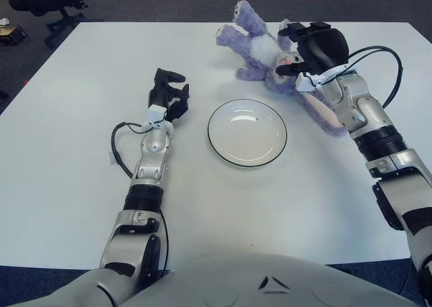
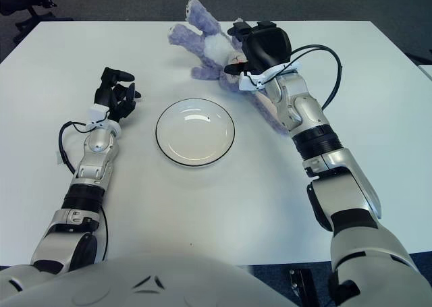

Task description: Put the doll into the plate.

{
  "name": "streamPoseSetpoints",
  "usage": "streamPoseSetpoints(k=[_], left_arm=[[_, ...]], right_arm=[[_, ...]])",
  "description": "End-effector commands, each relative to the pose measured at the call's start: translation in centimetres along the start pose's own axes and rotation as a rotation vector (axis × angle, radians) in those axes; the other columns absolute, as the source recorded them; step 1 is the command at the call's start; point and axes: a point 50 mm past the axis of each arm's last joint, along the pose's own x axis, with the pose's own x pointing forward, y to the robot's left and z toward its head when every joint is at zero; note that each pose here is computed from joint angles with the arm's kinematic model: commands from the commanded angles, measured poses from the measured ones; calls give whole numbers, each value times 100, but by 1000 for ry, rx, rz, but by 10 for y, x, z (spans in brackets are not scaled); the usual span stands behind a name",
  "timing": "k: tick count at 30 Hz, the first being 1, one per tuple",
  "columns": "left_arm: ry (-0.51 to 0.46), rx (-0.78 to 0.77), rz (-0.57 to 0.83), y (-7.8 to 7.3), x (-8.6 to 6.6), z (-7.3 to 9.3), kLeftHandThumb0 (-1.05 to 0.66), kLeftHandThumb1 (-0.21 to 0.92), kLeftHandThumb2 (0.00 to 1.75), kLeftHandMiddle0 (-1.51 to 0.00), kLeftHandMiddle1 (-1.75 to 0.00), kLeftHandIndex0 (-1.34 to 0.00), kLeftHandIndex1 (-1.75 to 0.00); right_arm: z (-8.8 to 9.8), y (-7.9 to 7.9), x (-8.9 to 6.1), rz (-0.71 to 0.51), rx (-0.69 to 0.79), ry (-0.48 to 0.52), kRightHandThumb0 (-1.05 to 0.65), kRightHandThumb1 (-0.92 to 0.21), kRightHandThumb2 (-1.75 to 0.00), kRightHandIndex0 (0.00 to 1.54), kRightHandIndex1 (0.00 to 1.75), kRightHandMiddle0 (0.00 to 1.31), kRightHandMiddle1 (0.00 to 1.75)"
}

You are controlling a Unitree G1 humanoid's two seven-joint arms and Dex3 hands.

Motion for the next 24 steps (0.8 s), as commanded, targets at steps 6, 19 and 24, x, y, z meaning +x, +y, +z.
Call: streamPoseSetpoints(k=[6, 19, 24], left_arm=[[11, 10, 2, 2, -3, -3, -35, 92, 49, -53, -157, -23, -172], [12, 6, 5, 2, -3, -3, -35, 92, 49, -53, -157, -23, -172], [10, 3, 6, 2, -3, -3, -35, 92, 49, -53, -158, -23, -172]], right_arm=[[10, 6, 6, 67, -33, -1, -95, -92, -66, 39, 0, 24, 18], [17, 22, 7, 158, -68, 4, -96, -92, -69, 36, 0, 24, 14], [16, 28, 7, 191, -79, 1, -97, -92, -70, 35, 0, 24, 13]])
